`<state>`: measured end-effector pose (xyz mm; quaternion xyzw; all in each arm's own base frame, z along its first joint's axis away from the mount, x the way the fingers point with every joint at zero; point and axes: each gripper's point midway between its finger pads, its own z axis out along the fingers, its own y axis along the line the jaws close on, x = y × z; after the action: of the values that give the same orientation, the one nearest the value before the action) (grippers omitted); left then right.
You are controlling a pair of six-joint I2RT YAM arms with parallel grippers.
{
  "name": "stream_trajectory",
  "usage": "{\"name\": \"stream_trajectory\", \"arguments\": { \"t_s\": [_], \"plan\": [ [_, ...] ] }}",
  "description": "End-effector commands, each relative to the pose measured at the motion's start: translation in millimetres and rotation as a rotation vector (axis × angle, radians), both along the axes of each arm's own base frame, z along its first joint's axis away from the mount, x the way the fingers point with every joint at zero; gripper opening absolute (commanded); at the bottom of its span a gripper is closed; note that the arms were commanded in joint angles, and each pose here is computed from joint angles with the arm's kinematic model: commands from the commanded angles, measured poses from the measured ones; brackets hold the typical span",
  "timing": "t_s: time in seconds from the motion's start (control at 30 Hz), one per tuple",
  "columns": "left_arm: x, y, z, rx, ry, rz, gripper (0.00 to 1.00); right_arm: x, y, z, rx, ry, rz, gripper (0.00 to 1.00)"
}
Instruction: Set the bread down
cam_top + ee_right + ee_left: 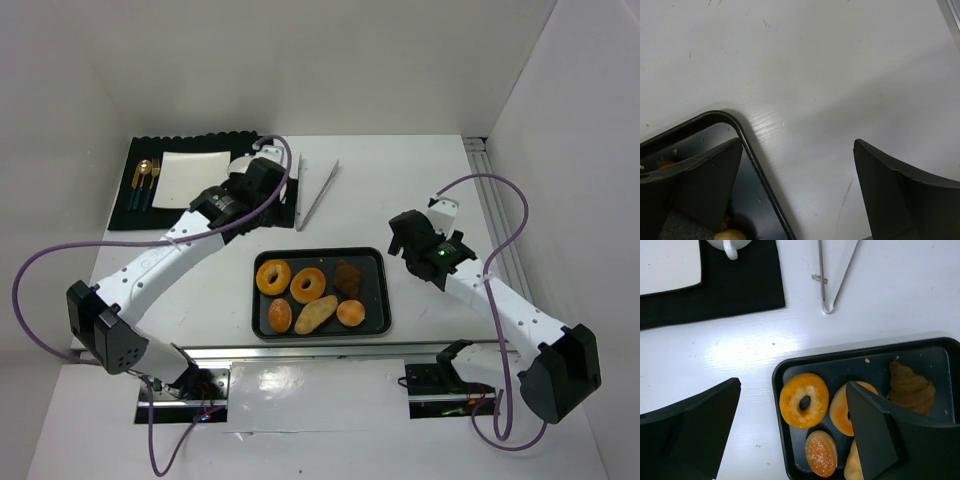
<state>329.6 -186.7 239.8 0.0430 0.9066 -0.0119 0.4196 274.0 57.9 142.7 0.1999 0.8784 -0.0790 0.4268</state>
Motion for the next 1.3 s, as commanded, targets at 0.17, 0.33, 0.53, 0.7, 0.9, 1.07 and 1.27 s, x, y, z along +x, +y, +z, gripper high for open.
{"name": "stream_trajectory", "arguments": {
  "t_s": [0.17,0.33,0.53,0.7,0.9,1.07,1.27],
  "plan": [
    [16,-31,-7,-0.114,0.082,-0.097,1.0,2,3,5,0.016,-0.01,-0.021,0.99],
    [47,-46,-35,-0.08,0.133,-0.105,1.0,2,5,4,0.024,-0.011,-0.008,0.99],
    [97,-77,-95,-0.022,0.218,-0.114,0.98,2,12,2,0.056,-0.009,0.023,0.99],
    [131,-73,-138,-0.063,0.303,-0.056,0.98,3,16,-1,0.068,0.0,0.034,0.99],
    [148,-71,-167,-0.071,0.308,-0.038,0.99,5,17,-4,0.049,0.012,0.047,0.99],
    [154,-66,-183,-0.021,0.309,-0.039,0.99,11,21,-13,0.036,0.033,0.066,0.99],
    [176,-80,-204,-0.036,0.322,-0.087,0.99,14,25,-12,0.042,0.038,0.072,0.99]
  ]
}}
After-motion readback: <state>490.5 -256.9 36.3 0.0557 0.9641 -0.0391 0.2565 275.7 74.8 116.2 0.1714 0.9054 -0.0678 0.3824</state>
